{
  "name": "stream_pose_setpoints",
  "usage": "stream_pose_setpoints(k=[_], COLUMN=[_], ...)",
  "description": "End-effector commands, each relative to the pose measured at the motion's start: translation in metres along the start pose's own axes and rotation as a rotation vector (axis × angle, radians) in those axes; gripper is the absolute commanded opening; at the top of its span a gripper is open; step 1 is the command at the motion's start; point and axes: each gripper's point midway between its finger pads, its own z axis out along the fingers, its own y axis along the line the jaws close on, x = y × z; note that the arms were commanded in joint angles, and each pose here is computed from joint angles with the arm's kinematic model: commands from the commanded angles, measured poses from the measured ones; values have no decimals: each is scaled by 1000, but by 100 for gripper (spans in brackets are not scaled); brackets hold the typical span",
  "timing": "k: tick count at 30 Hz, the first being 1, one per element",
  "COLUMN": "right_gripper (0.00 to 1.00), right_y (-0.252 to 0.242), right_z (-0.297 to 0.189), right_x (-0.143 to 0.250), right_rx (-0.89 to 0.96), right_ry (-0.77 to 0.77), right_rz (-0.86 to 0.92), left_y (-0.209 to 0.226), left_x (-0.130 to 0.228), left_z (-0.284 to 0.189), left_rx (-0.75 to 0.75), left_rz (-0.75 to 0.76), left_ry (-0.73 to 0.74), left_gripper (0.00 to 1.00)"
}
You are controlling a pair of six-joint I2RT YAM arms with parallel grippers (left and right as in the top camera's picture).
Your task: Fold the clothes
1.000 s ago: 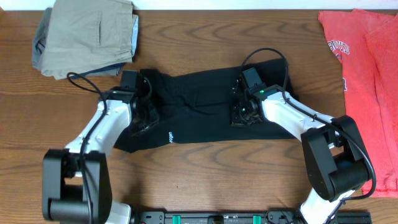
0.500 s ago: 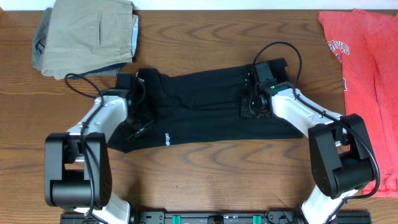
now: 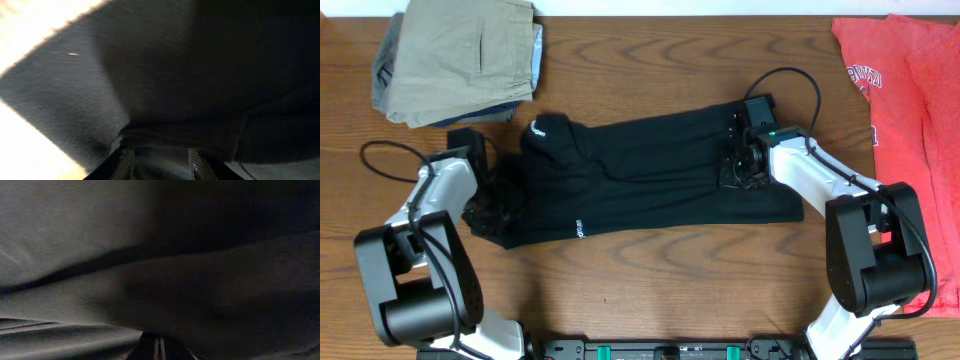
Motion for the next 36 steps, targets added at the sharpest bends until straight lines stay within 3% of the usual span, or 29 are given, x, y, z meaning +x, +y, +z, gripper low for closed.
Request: stream_pose_setpoints(k=[1,4,7,12,14,16,17,18,19,20,21,23,24,30,34,36], right_gripper=[1,3,13,80,89,91,89,76,49,29,16,6,2,1,2,2], right_y=[-31,-29,-25,-15,-16,-19,-21,-23,-25,-27,-30,-37,-43,-59,-67,-70], right_z=[-4,-15,-33,-60,-64,-65,-64,-62,-62,-60,-58,-55,-54,-49,-40,-34], right_x=[-4,-5,-9,-10,-8,-5,-4,-4,-4,-4,-4,-3,-1,-3,1,4], right_rx=[94,92,85,45,52,61,67,75,83,96,112,149,173,197,212,219], right_ry=[-10,-15,-31,-56,-53,-43,-39,-36,-37,-35,-33,-23,-17,-3,32,53], right_rz=[55,56,53,-1,-3,2,4,6,8,9,10,24,43,104,122,125], left_y=[24,22,21,22,14,-4,-16,-26,-34,-39,-43,-49,-52,-72,-79,-78], left_x=[-15,-18,-18,-13,-6,6,13,20,26,31,36,46,51,83,88,87], left_z=[-12,-27,-42,-53,-53,-54,-55,-56,-57,-57,-56,-52,-50,-34,-18,-9], left_rx=[-68,-40,-15,1,47,140,198,245,270,279,276,266,260,220,196,179], left_rz=[-19,-9,-10,-9,10,77,127,172,206,243,274,319,338,447,447,438], left_ry=[-88,-132,-170,-183,-148,-91,-62,-39,-24,-16,-12,7,17,78,109,129], left_gripper=[38,38,38,38,38,38,38,38,38,38,38,35,33,31,31,27])
